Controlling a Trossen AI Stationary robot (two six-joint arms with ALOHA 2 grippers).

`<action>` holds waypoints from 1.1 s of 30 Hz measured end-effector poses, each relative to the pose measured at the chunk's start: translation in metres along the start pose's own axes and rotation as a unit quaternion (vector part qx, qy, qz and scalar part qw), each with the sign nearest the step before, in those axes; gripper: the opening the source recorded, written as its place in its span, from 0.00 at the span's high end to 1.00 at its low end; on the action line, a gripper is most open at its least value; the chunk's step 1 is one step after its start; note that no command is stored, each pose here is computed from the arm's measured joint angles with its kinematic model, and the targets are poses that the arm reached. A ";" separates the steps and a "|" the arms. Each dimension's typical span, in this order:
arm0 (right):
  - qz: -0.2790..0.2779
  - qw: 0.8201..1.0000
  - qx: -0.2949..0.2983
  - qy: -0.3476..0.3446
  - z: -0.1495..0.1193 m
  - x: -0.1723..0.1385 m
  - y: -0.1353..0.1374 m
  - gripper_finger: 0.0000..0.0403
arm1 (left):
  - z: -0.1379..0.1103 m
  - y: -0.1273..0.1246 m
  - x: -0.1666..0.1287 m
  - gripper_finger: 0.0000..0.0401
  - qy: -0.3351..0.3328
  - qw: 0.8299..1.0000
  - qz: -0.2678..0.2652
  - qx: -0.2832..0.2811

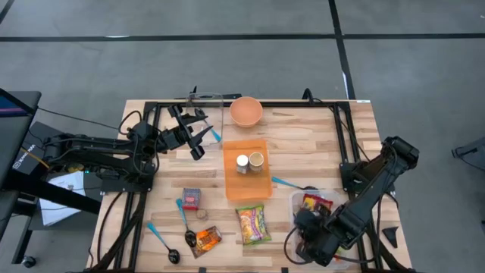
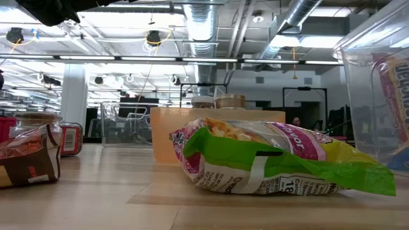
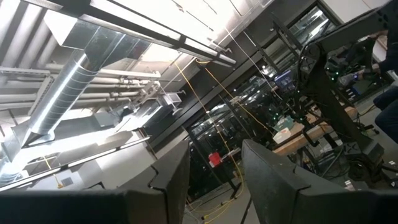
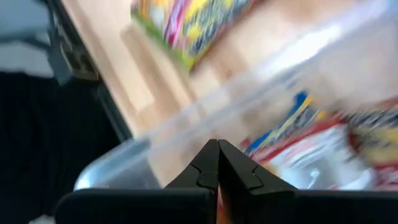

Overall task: Pick & Place Food Item
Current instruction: Put the green noodle pack into the transparent container

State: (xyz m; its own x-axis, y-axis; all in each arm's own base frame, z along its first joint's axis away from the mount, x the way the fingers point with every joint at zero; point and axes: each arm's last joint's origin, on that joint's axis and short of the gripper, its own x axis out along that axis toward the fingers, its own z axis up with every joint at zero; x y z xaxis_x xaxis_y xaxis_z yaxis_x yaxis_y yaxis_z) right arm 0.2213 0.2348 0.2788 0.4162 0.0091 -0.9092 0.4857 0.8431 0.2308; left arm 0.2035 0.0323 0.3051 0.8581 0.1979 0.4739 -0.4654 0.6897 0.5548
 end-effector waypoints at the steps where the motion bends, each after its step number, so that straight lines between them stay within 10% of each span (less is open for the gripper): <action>1: -0.005 1.000 -0.004 -0.013 0.002 -0.004 0.000 1.00 | 0.000 0.000 0.000 0.65 0.000 1.000 0.000 0.000; 20: 0.021 0.981 -0.065 -0.182 0.074 -0.019 0.010 0.92 | -0.003 -0.002 0.000 0.65 0.026 1.000 0.002 -0.010; 33: 0.079 0.988 -0.097 -0.092 0.087 0.030 0.028 0.72 | -0.011 0.005 -0.003 0.65 0.172 0.972 0.124 0.106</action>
State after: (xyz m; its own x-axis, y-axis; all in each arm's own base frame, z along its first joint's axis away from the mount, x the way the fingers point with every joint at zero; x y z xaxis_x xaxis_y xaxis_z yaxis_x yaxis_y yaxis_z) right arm 0.3150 0.2120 0.2880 0.6168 0.0661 -0.7843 0.2542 0.9263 0.2780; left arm 0.2011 0.0431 0.2990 0.7183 0.5861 0.3749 -0.6706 0.4396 0.5975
